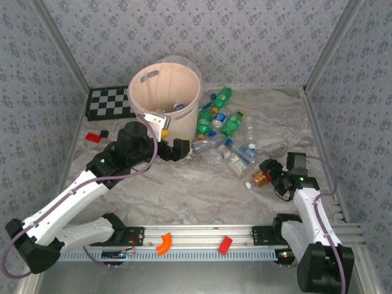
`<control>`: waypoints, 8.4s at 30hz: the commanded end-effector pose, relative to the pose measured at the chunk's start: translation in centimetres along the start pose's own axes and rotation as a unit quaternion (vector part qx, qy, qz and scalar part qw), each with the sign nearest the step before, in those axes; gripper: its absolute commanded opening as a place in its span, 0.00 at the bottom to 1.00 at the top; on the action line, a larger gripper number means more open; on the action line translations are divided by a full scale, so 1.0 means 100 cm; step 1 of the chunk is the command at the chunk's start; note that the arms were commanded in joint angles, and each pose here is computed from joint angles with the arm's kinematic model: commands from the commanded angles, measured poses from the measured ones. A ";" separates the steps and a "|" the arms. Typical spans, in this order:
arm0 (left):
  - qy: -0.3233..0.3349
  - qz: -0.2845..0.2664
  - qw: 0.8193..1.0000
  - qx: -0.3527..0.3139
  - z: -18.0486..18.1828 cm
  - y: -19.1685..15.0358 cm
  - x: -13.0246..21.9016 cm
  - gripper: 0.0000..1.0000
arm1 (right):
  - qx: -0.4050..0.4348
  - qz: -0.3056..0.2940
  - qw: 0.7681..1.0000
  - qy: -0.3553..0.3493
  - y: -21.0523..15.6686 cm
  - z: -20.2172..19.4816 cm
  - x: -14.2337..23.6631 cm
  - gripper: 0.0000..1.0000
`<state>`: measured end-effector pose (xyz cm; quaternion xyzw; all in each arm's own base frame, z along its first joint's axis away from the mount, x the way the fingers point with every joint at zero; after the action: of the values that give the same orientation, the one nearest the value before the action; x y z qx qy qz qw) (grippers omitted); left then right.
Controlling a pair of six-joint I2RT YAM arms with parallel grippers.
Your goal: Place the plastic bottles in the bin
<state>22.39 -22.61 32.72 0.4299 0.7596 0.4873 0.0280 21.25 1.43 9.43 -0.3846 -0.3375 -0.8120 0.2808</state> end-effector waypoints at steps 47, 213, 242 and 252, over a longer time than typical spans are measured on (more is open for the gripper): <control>0.146 -0.172 0.974 0.021 0.040 0.042 0.075 1.00 | 0.212 -0.187 0.944 0.171 0.074 0.151 0.091 0.58; 0.081 -0.054 0.995 -0.031 0.022 0.009 0.052 1.00 | 0.470 0.075 0.878 -0.053 -0.035 0.165 -0.056 0.59; 0.172 -0.215 0.961 0.042 0.057 0.033 0.124 1.00 | 0.365 -0.184 0.826 0.388 0.034 0.394 0.161 0.54; 0.160 -0.195 0.967 0.027 0.058 0.019 0.140 1.00 | 0.314 -0.167 0.832 0.425 0.042 0.482 0.131 0.53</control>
<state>18.18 -8.95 36.65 0.1826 0.8410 0.5091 -0.0132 36.98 31.86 42.66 0.1555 -0.5151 -0.7580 0.3688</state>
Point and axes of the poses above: each hand's point on the last joint's axis, 136 mm out from that joint toward the fingers, its own x axis back along the fingers, its own z axis along the line the jaws close on, y = z × x, the point moved 3 cm from there along x, back along the fingers, and after that the axes turned 12 degrees about x, right-handed, at the moved point
